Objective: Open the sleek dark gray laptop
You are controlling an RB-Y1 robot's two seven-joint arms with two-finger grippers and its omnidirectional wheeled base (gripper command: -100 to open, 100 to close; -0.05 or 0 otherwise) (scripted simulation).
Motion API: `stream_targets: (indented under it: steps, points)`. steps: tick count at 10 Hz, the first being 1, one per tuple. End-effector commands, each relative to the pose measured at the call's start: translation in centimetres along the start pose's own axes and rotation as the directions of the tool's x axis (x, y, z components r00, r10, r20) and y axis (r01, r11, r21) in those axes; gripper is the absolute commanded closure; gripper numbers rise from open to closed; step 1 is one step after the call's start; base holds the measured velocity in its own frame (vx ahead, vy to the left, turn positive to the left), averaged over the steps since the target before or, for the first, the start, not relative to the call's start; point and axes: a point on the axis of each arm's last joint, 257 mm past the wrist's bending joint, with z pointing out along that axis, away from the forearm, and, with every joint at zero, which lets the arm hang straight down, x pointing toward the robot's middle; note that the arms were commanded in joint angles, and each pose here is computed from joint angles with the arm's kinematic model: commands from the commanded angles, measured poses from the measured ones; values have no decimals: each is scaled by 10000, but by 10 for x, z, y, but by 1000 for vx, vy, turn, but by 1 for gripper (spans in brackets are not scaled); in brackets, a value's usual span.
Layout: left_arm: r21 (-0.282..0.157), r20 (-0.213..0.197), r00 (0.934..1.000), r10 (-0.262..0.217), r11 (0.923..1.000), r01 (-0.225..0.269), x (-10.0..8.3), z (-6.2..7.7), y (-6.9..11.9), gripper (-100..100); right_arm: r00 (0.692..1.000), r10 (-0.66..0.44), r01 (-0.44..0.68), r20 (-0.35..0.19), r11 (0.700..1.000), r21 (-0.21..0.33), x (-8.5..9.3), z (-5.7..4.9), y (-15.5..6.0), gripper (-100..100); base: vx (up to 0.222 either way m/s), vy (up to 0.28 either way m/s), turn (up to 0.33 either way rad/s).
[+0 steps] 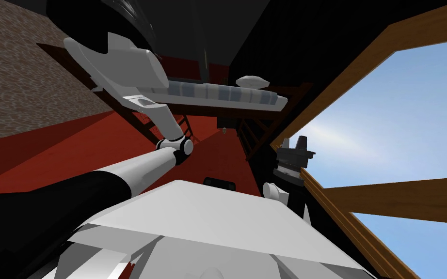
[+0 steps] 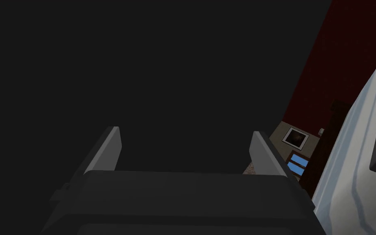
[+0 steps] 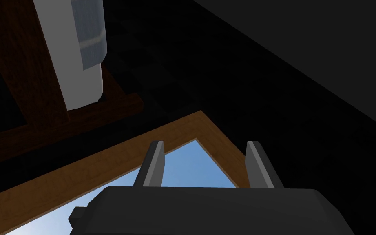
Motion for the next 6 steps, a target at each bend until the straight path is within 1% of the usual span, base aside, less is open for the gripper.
stream_targets:
  steps: [1,2,3,4,5,6]
  points:
    - [-455,275,9982,-526,9975,538,-9,10,-2,-100,10000,0,0,1,10000,2,0,0,0,0,61,-64,61]
    - [-547,282,9982,-526,9970,541,-9,9,1,-100,10000,0,0,0,10000,1,0,0,0,0,26,-24,-1]
    - [-842,529,9939,-963,9914,1006,-18,17,2,-100,10000,0,0,0,10000,0,0,0,0,0,64,-35,84]
    - [-990,523,9931,-1054,9890,1102,-16,17,1,-100,10000,-1,1,1,10000,2,0,0,0,0,79,-46,66]
    - [-1279,756,9862,-1470,9795,1558,-24,23,5,-100,10000,-1,1,0,10000,1,0,0,0,0,110,-75,122]
    - [-1388,730,9844,-1603,9758,1692,-21,24,1,-100,10000,-1,1,1,10000,2,0,0,0,0,97,-75,53]
